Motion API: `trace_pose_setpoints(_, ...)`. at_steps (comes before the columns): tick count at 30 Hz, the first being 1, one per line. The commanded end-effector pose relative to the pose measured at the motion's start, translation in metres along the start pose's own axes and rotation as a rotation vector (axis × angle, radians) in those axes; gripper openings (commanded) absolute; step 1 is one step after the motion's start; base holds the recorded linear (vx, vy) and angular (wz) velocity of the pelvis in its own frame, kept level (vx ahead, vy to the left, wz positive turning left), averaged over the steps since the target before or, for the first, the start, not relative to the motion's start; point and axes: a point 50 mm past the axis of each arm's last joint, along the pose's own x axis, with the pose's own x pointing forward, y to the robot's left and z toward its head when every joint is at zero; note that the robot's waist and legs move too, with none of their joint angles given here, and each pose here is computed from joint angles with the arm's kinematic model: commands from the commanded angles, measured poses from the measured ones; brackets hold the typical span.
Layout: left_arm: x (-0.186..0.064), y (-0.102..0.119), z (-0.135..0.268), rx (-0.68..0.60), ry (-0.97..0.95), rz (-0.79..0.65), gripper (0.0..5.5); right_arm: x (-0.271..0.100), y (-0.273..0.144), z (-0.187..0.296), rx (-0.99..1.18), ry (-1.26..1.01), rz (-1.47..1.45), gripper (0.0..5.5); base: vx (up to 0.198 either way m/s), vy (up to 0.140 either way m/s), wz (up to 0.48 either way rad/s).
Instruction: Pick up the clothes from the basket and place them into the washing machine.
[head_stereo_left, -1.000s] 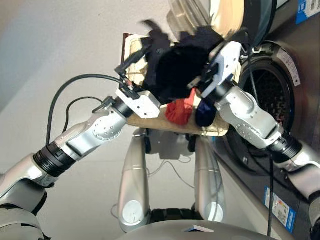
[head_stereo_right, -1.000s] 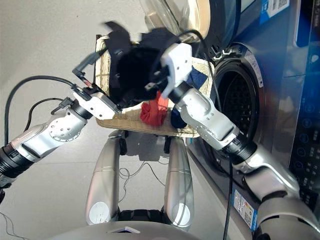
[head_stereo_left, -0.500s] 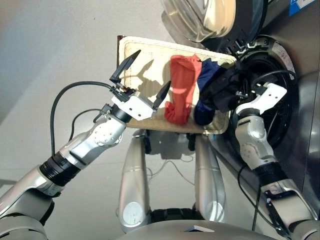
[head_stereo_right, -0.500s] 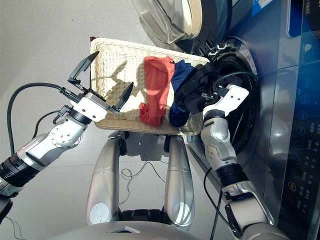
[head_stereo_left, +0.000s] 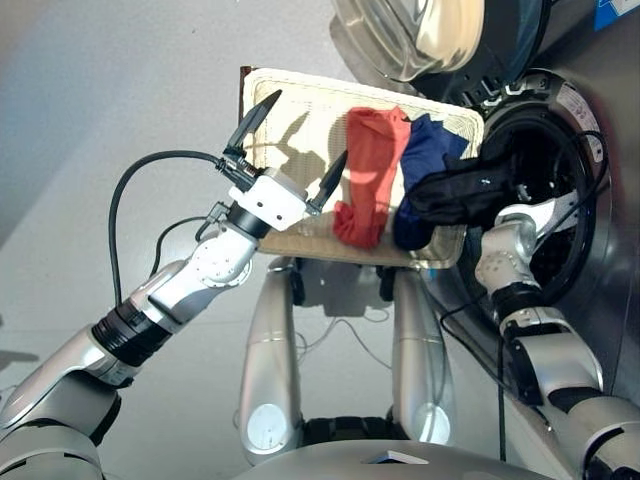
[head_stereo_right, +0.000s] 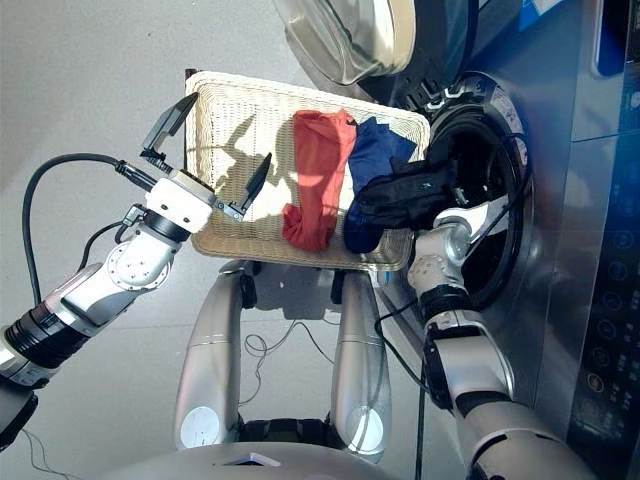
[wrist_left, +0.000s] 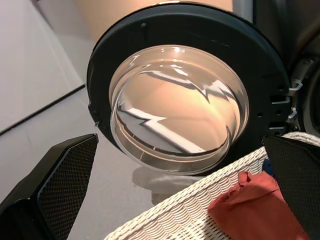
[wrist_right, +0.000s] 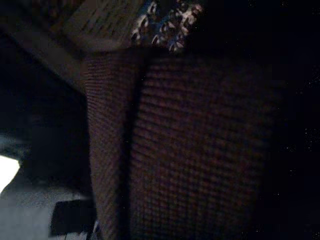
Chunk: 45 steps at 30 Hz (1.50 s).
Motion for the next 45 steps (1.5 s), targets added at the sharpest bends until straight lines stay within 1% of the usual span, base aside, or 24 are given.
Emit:
trace_pose_setpoints(1, 0.007, -0.002, 0.030, -0.111, -0.158, 0.023, 5.50, 0.023, -0.012, 0.063, 0.140, -0.167, -0.084, 0.00, 0.000, 0.000, 0.000)
trace_pose_setpoints(4, 0.003, -0.004, 0.030, -0.135, -0.144, 0.019, 5.50, 0.030, -0.010, 0.083, 0.151, -0.203, -0.095, 0.00, 0.000, 0.000, 0.000)
trace_pose_setpoints(10, 0.000, 0.003, 0.035, -0.112, -0.156, 0.043, 5.50, 0.035, -0.004, 0.133, 0.189, -0.340, -0.104, 0.00, 0.000, 0.000, 0.000)
trace_pose_setpoints(11, -0.003, 0.005, 0.036, -0.119, -0.159, 0.054, 5.50, 0.035, -0.008, 0.151, 0.199, -0.393, -0.125, 0.00, 0.000, 0.000, 0.000)
trace_pose_setpoints(12, -0.002, 0.006, 0.038, -0.116, -0.166, 0.056, 5.50, 0.035, -0.005, 0.152, 0.204, -0.397, -0.121, 0.00, 0.000, 0.000, 0.000)
trace_pose_setpoints(14, -0.005, 0.007, 0.038, -0.118, -0.161, 0.063, 5.50, 0.036, -0.015, 0.168, 0.198, -0.445, -0.185, 0.00, 0.000, 0.000, 0.000)
trace_pose_setpoints(15, -0.007, 0.008, 0.039, -0.096, -0.159, 0.071, 5.50, 0.035, -0.031, 0.188, 0.217, -0.506, -0.303, 0.00, 0.000, 0.000, 0.000)
trace_pose_setpoints(16, -0.006, 0.009, 0.041, -0.091, -0.167, 0.072, 5.50, 0.035, -0.029, 0.190, 0.224, -0.509, -0.302, 0.00, -0.054, -0.009, 0.009)
trace_pose_setpoints(18, -0.007, 0.012, 0.040, -0.057, -0.159, 0.086, 5.50, 0.035, -0.049, 0.207, 0.199, -0.535, -0.448, 0.00, 0.000, 0.000, 0.000)
trace_pose_setpoints(19, -0.008, 0.011, 0.040, -0.061, -0.158, 0.086, 5.50, 0.035, -0.048, 0.208, 0.192, -0.537, -0.454, 0.00, 0.000, 0.000, 0.000)
trace_pose_setpoints(20, -0.009, 0.013, 0.042, -0.057, -0.164, 0.093, 5.50, 0.034, -0.059, 0.218, 0.171, -0.552, -0.516, 0.00, 0.000, 0.000, 0.000)
trace_pose_setpoints(24, -0.010, 0.016, 0.045, -0.049, -0.174, 0.118, 5.50, 0.031, -0.062, 0.230, 0.151, -0.577, -0.570, 0.00, 0.000, 0.000, 0.000)
trace_pose_setpoints(29, -0.014, 0.024, 0.048, -0.032, -0.186, 0.168, 5.50, 0.022, -0.066, 0.252, 0.135, -0.696, -0.612, 0.00, 0.000, 0.000, 0.000)
trace_pose_setpoints(35, -0.017, 0.026, 0.049, -0.022, -0.187, 0.174, 5.50, 0.018, -0.066, 0.256, 0.071, -0.741, -0.613, 0.00, 0.000, 0.000, 0.000)
trace_pose_setpoints(36, -0.017, 0.025, 0.048, -0.024, -0.183, 0.170, 5.50, 0.021, -0.059, 0.248, 0.078, -0.718, -0.555, 3.69, 0.000, 0.000, 0.000)
trace_pose_setpoints(37, -0.017, 0.025, 0.047, -0.022, -0.181, 0.171, 5.50, 0.021, -0.060, 0.247, 0.081, -0.714, -0.550, 5.50, 0.000, 0.000, 0.000)
trace_pose_setpoints(39, -0.015, 0.023, 0.046, -0.035, -0.176, 0.161, 5.50, 0.027, -0.055, 0.229, 0.066, -0.646, -0.484, 5.50, 0.000, 0.000, 0.000)
trace_pose_setpoints(40, -0.015, 0.023, 0.046, -0.035, -0.175, 0.161, 5.50, 0.027, -0.055, 0.229, 0.068, -0.643, -0.480, 5.50, 0.000, 0.000, 0.000)
trace_pose_setpoints(41, -0.014, 0.023, 0.045, -0.051, -0.172, 0.165, 5.50, 0.030, -0.040, 0.214, 0.056, -0.609, -0.388, 5.50, 0.000, 0.000, 0.000)
trace_pose_setpoints(44, -0.013, 0.022, 0.044, -0.075, -0.168, 0.168, 5.50, 0.032, -0.026, 0.203, 0.041, -0.574, -0.317, 5.50, 0.000, 0.000, 0.000)
trace_pose_setpoints(45, -0.013, 0.023, 0.044, -0.095, -0.166, 0.182, 5.50, 0.031, -0.013, 0.186, -0.004, -0.543, -0.235, 5.50, 0.000, 0.000, 0.000)
